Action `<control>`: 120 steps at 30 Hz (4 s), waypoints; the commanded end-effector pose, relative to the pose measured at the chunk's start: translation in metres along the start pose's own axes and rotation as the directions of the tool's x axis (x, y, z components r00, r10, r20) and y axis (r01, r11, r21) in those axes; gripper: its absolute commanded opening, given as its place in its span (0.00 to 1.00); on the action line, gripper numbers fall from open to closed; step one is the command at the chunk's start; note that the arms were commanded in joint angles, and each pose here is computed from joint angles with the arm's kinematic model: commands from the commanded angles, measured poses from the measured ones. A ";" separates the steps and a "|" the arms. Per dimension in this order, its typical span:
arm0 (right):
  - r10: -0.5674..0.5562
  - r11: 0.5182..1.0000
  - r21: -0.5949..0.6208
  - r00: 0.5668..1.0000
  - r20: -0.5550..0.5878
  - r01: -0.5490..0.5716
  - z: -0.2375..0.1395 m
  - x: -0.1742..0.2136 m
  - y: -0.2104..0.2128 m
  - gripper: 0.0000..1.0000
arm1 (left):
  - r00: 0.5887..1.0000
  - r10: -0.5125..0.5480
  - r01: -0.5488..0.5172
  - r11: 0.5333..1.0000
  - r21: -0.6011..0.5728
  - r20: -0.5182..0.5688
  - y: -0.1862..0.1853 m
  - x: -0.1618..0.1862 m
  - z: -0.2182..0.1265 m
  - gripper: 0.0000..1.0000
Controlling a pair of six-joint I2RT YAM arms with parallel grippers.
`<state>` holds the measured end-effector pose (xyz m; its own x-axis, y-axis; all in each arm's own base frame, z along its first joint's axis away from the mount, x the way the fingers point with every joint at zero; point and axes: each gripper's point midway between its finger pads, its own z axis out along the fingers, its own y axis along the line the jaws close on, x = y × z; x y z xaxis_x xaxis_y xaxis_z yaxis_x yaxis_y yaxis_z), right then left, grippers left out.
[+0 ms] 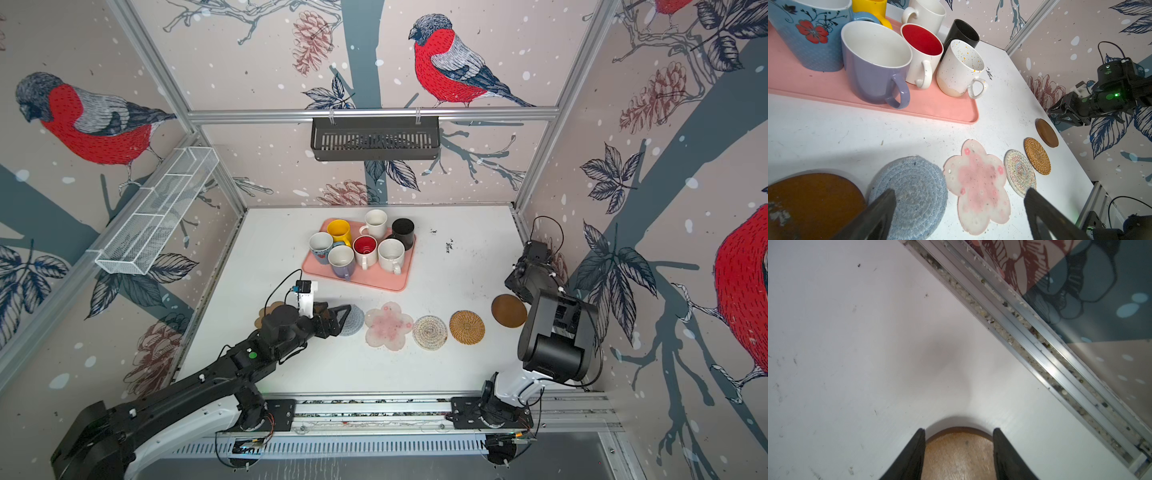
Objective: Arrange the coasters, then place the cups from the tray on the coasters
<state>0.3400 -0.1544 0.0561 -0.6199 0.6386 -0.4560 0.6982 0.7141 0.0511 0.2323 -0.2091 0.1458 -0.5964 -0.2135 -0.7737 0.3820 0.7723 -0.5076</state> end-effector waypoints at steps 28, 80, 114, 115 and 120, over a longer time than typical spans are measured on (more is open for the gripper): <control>-0.034 0.996 -0.079 0.998 -0.044 0.031 0.037 0.026 0.013 0.44 | 1.000 0.009 -0.010 1.000 0.009 0.020 -0.003 -0.005 0.002 0.97; -0.115 0.983 -0.135 0.989 0.089 0.126 -0.031 0.023 0.057 0.46 | 0.999 0.036 -0.030 0.988 -0.152 0.041 0.022 -0.013 0.004 0.97; -0.176 0.973 -0.139 0.983 0.061 0.182 -0.033 0.034 0.079 0.54 | 0.999 0.045 -0.041 0.986 -0.159 0.022 0.026 -0.006 0.008 0.97; -0.183 0.969 -0.156 0.980 0.078 0.194 -0.040 0.031 0.086 0.54 | 0.999 0.044 -0.039 0.986 -0.164 0.026 0.027 -0.009 0.007 0.97; -0.242 0.922 -0.262 0.953 0.182 0.284 -0.079 0.025 0.133 0.51 | 0.999 0.034 -0.027 0.983 -0.182 0.035 0.024 -0.021 0.007 0.94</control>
<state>0.3805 -0.0364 0.1046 -0.7005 0.4225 -0.5752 0.4318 0.8926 0.1298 0.2538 -0.1919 0.1385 -0.5713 -0.1952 -0.7972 0.2804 0.8665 -0.4131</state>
